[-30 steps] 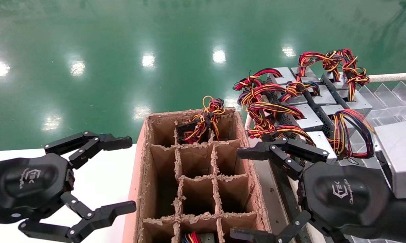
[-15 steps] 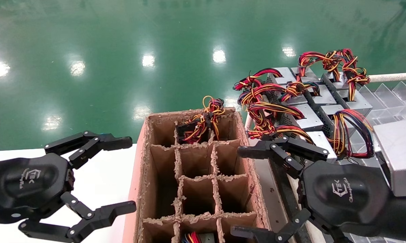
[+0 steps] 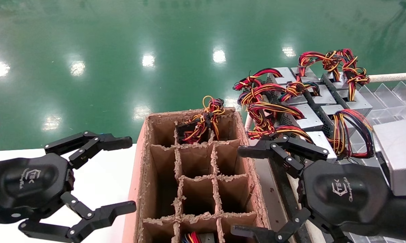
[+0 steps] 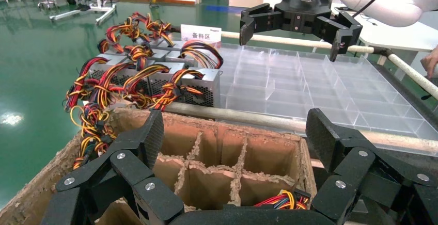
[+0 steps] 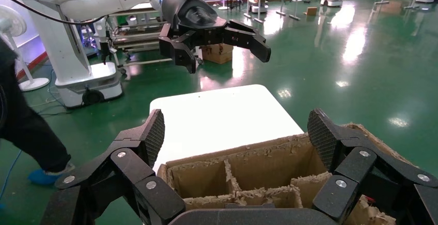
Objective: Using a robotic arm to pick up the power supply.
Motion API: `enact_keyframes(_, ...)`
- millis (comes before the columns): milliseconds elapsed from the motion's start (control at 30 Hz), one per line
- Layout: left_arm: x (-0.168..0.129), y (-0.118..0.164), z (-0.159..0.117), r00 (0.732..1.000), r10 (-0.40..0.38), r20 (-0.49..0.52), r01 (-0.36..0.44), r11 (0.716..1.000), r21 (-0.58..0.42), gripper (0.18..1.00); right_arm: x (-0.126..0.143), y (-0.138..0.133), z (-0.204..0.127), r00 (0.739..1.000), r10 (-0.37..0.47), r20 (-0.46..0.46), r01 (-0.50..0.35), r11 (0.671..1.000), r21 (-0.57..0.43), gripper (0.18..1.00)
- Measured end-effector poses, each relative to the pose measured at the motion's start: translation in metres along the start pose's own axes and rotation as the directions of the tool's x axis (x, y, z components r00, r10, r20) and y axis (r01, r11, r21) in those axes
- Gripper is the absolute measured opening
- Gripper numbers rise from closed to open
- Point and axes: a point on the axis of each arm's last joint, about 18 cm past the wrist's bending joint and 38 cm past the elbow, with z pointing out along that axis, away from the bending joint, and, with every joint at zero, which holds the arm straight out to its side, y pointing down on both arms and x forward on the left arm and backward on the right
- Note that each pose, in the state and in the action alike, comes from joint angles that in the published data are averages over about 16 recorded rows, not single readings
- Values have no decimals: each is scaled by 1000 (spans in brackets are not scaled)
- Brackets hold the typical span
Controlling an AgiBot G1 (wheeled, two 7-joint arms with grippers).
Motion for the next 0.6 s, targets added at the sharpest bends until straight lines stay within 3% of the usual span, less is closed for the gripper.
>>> enact_keyframes(600, 0, 0, 0, 1000, 0, 0, 0, 1000, 0, 1001, 0, 0, 0, 1000, -1, -1, 1, 1000, -1, 1000)
